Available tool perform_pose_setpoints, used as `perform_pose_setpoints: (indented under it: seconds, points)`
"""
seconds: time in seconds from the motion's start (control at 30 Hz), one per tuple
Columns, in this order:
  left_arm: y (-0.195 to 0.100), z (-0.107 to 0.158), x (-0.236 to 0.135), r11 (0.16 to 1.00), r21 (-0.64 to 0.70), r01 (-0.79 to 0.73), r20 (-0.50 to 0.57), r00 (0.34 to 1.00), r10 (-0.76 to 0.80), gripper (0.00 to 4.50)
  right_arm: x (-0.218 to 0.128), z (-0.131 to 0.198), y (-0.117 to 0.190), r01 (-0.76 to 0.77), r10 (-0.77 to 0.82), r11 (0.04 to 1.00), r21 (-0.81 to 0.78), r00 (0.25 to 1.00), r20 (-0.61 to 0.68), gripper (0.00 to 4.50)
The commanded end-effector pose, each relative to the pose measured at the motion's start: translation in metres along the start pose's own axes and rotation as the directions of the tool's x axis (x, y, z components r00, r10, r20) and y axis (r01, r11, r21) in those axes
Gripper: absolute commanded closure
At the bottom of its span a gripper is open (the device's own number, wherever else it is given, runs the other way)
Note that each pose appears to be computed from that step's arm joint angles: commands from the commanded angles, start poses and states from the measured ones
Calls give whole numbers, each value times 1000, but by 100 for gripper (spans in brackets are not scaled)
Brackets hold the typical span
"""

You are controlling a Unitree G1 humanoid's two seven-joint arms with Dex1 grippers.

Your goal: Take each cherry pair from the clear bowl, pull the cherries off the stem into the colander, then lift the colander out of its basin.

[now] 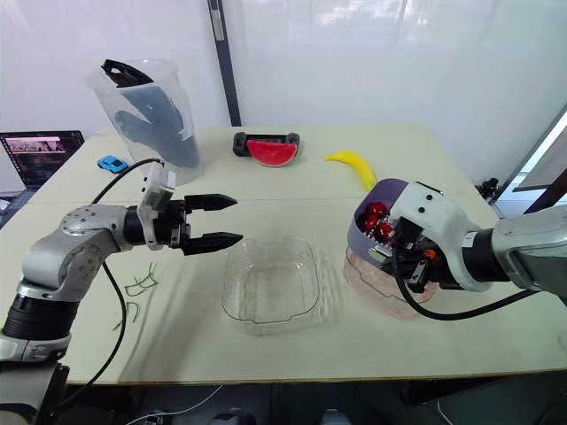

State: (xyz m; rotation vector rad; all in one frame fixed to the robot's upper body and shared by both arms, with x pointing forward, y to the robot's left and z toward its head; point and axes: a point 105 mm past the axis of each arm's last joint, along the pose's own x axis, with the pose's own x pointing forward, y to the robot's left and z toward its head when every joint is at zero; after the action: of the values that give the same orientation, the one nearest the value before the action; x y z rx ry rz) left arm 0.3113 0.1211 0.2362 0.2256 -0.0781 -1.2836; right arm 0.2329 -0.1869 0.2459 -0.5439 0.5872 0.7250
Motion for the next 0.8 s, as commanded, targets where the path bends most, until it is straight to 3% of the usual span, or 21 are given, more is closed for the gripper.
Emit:
perform_pose_setpoints:
  seconds: [0.03, 0.8]
  points:
    - [-3, 11, -2, 998, 57, 19, 14, 1000, -20, 0, -3, 0, 1, 11, -11, 1000, -22, 1000, 1, 427]
    - [3, 11, -11, 999, 50, -11, 9, 1000, 10, 0, -3, -5, -21, 98, -97, 994, 39, 995, -23, 427]
